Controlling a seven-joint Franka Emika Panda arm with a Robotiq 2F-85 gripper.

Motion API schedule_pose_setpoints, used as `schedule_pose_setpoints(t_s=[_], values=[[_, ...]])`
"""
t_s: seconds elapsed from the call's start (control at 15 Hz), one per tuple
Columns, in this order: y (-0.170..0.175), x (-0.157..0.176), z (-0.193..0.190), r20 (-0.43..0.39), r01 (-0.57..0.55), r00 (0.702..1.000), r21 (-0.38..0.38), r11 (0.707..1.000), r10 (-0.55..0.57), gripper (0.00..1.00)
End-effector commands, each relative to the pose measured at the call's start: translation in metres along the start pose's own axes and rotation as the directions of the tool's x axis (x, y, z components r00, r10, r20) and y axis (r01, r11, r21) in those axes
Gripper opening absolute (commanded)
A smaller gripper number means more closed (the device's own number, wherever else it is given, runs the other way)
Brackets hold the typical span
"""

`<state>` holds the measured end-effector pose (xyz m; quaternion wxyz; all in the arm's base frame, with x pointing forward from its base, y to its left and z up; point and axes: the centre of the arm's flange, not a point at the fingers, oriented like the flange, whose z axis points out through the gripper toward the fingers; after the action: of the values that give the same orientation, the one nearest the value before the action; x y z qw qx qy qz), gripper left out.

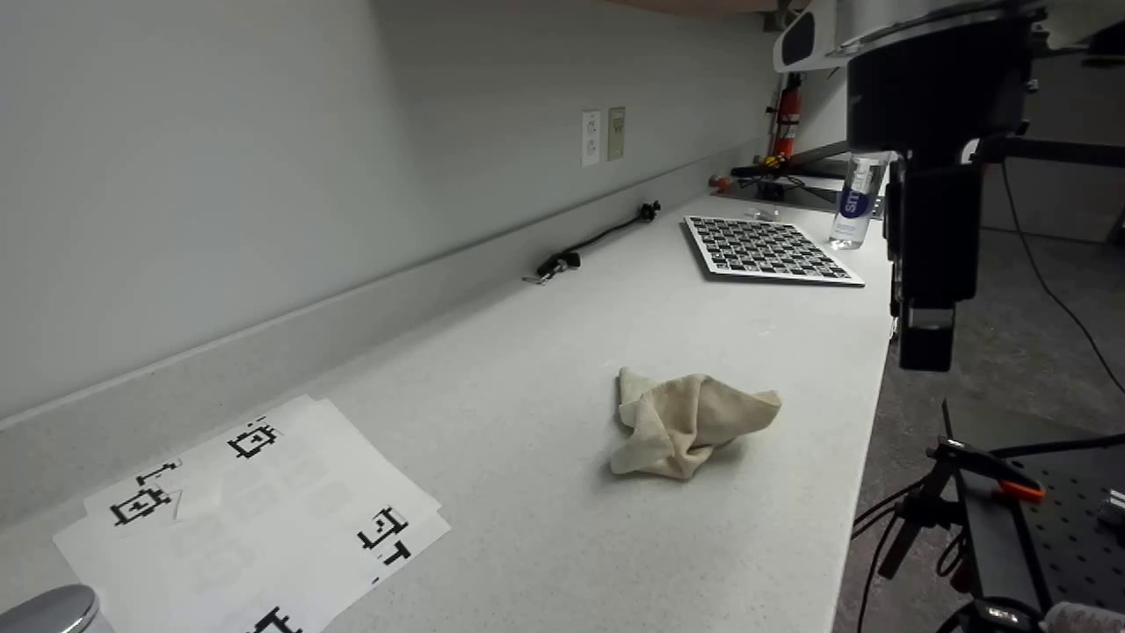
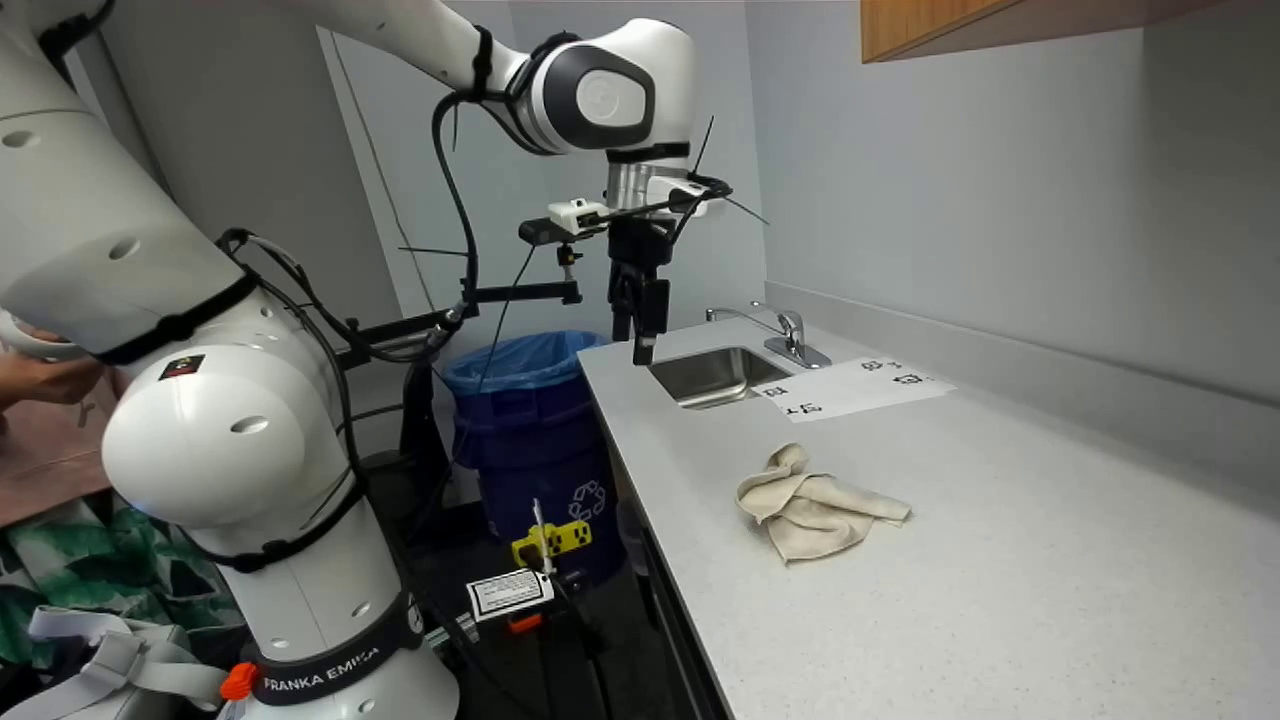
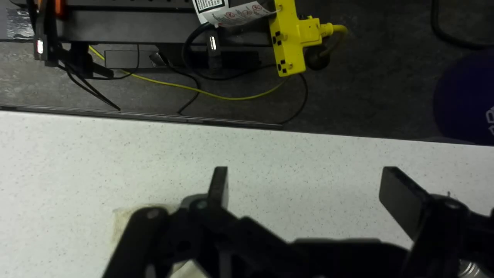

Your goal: Wipe the countertop with the towel

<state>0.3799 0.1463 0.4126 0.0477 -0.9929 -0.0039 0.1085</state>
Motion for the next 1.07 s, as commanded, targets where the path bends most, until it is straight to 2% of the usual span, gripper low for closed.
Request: schedule_pose_setpoints(t_s=[0.0, 0.53, 0.8, 1.0], values=[[0.0, 0.0, 0.0, -0.006, -0.005, 1.0, -0.002, 1.0, 0.005, 1.0], [0.02, 0.01, 0.007, -0.028, -0.007, 1.0, -0.058, 0.998, 0.006, 1.0], [0.039, 0.039, 0.016, -0.08, 0.01, 0.997, -0.114, 0.993, -0.019, 1.0], [0.045, 0.069, 0.028, -0.126, 0.033, 0.991, -0.12, 0.992, -0.049, 1.0]])
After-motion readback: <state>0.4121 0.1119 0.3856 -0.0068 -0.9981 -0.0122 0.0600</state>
